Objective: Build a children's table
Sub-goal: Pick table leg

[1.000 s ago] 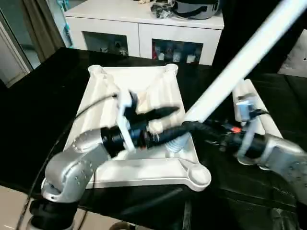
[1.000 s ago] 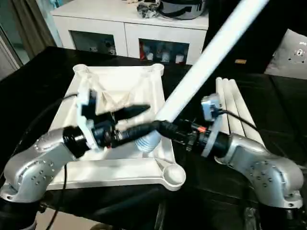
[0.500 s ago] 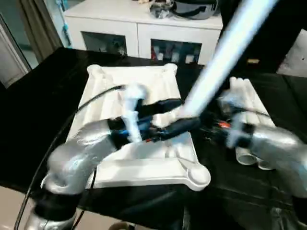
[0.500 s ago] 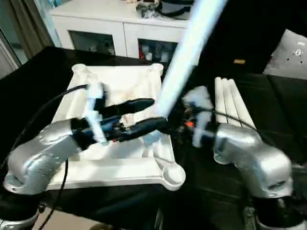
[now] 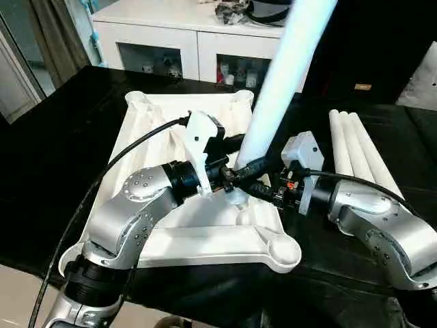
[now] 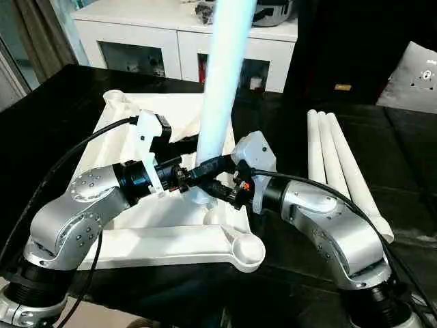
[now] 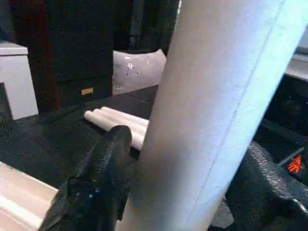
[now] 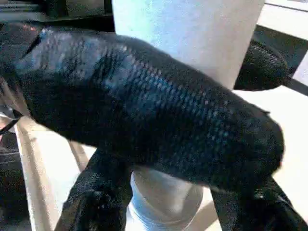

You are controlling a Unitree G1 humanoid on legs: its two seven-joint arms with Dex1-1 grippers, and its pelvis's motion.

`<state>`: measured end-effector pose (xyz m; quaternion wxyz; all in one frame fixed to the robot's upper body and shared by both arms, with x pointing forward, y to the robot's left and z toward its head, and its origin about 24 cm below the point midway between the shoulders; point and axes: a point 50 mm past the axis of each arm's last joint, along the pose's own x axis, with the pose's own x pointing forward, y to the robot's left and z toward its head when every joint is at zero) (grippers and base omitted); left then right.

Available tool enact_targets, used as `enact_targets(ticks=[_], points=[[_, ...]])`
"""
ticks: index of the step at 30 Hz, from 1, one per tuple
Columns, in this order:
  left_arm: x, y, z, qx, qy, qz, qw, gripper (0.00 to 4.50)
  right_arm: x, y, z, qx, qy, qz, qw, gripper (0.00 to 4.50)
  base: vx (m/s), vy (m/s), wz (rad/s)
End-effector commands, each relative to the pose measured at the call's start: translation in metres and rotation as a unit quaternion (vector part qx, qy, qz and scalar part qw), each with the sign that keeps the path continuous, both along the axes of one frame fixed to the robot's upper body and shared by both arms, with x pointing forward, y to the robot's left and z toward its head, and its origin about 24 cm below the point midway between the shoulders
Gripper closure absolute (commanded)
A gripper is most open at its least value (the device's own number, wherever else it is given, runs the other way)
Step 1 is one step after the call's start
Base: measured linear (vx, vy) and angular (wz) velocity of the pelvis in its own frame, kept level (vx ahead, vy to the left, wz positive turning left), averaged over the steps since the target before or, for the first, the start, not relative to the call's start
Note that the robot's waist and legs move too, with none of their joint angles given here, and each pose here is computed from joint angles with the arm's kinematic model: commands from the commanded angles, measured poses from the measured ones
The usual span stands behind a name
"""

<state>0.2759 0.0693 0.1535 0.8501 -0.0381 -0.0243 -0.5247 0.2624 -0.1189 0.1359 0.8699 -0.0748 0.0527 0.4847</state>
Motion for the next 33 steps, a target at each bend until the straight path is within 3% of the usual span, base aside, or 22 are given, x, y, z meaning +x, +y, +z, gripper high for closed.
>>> enact_targets(ticks=[1, 11, 26, 33], points=[[0.002, 0.003, 0.003, -0.006, -0.010, 0.012, 1.000, 1.87, -0.001, 0.002, 0.000, -0.002, -0.006, 0.009, 1.000, 2.64, 0.000, 0.000, 0.00], [0.001, 0.003, 0.000, -0.003, -0.008, 0.012, 1.000, 2.44, -0.002, 0.002, -0.002, -0.001, -0.005, 0.009, 1.000, 2.64, 0.000, 0.000, 0.00], [0.012, 0.007, 0.001, -0.049, 0.022, 0.067, 0.996, 2.52, 0.000, 0.000, -0.002, 0.017, -0.003, -0.014, 1.000, 2.64, 0.000, 0.000, 0.00], [0.019, 0.013, -0.001, -0.045, 0.041, 0.117, 0.991, 2.52, 0.008, -0.004, -0.001, 0.029, -0.003, -0.066, 0.997, 2.64, 0.000, 0.000, 0.00]])
